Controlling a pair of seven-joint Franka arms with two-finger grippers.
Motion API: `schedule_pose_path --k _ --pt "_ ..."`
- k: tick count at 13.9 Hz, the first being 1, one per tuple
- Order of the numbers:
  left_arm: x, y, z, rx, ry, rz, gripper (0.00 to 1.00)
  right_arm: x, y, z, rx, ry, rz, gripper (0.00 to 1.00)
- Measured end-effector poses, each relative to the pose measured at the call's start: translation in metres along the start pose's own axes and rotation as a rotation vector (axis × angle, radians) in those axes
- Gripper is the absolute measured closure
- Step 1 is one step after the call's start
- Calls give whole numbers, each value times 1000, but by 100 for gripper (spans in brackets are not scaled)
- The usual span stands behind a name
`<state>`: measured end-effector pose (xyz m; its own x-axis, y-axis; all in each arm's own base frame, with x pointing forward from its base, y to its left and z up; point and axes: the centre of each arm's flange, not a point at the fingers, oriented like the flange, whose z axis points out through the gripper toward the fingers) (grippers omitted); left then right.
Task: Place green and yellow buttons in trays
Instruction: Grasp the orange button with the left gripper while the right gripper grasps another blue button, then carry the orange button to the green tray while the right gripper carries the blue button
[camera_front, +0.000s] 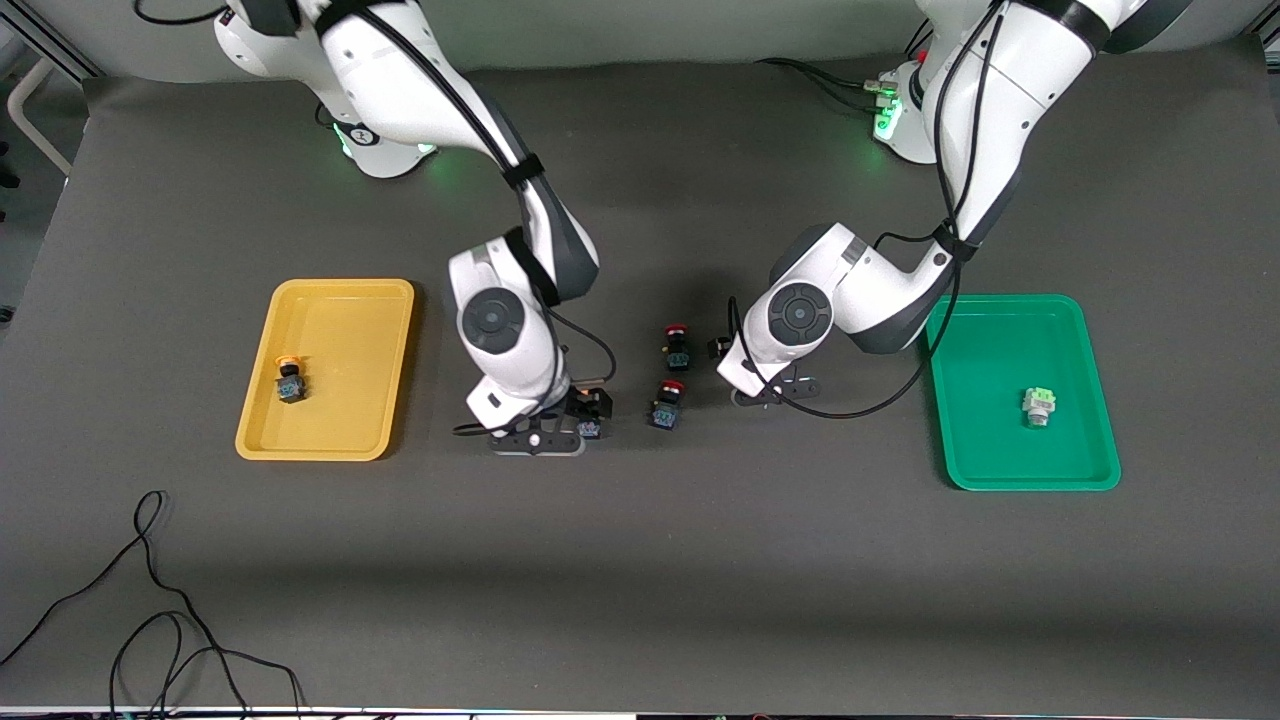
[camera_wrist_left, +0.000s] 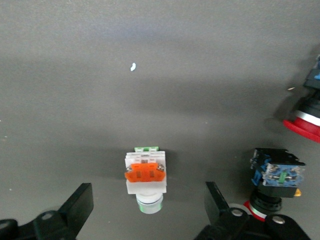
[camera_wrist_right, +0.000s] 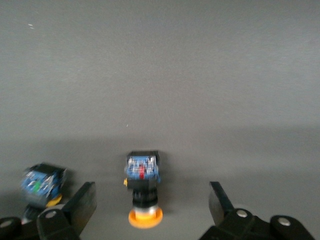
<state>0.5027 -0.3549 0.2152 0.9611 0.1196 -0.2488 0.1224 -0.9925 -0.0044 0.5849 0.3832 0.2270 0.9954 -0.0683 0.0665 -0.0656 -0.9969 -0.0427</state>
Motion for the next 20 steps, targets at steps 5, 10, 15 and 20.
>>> schedule_pose_path --k 5,10,15,20 --pt "-5 -1 12 -11 30 22 1 -12 -11 42 -23 26 -14 16" --pt "-5 -3 20 -32 54 23 3 -10 -13 40 -19 31 -14 59" --pt "-7 -5 24 -25 48 24 36 5 -18 -4 -21 -22 -6 59" --pt "-6 -6 24 -25 49 23 60 39 33 -133 19 -159 -53 59"
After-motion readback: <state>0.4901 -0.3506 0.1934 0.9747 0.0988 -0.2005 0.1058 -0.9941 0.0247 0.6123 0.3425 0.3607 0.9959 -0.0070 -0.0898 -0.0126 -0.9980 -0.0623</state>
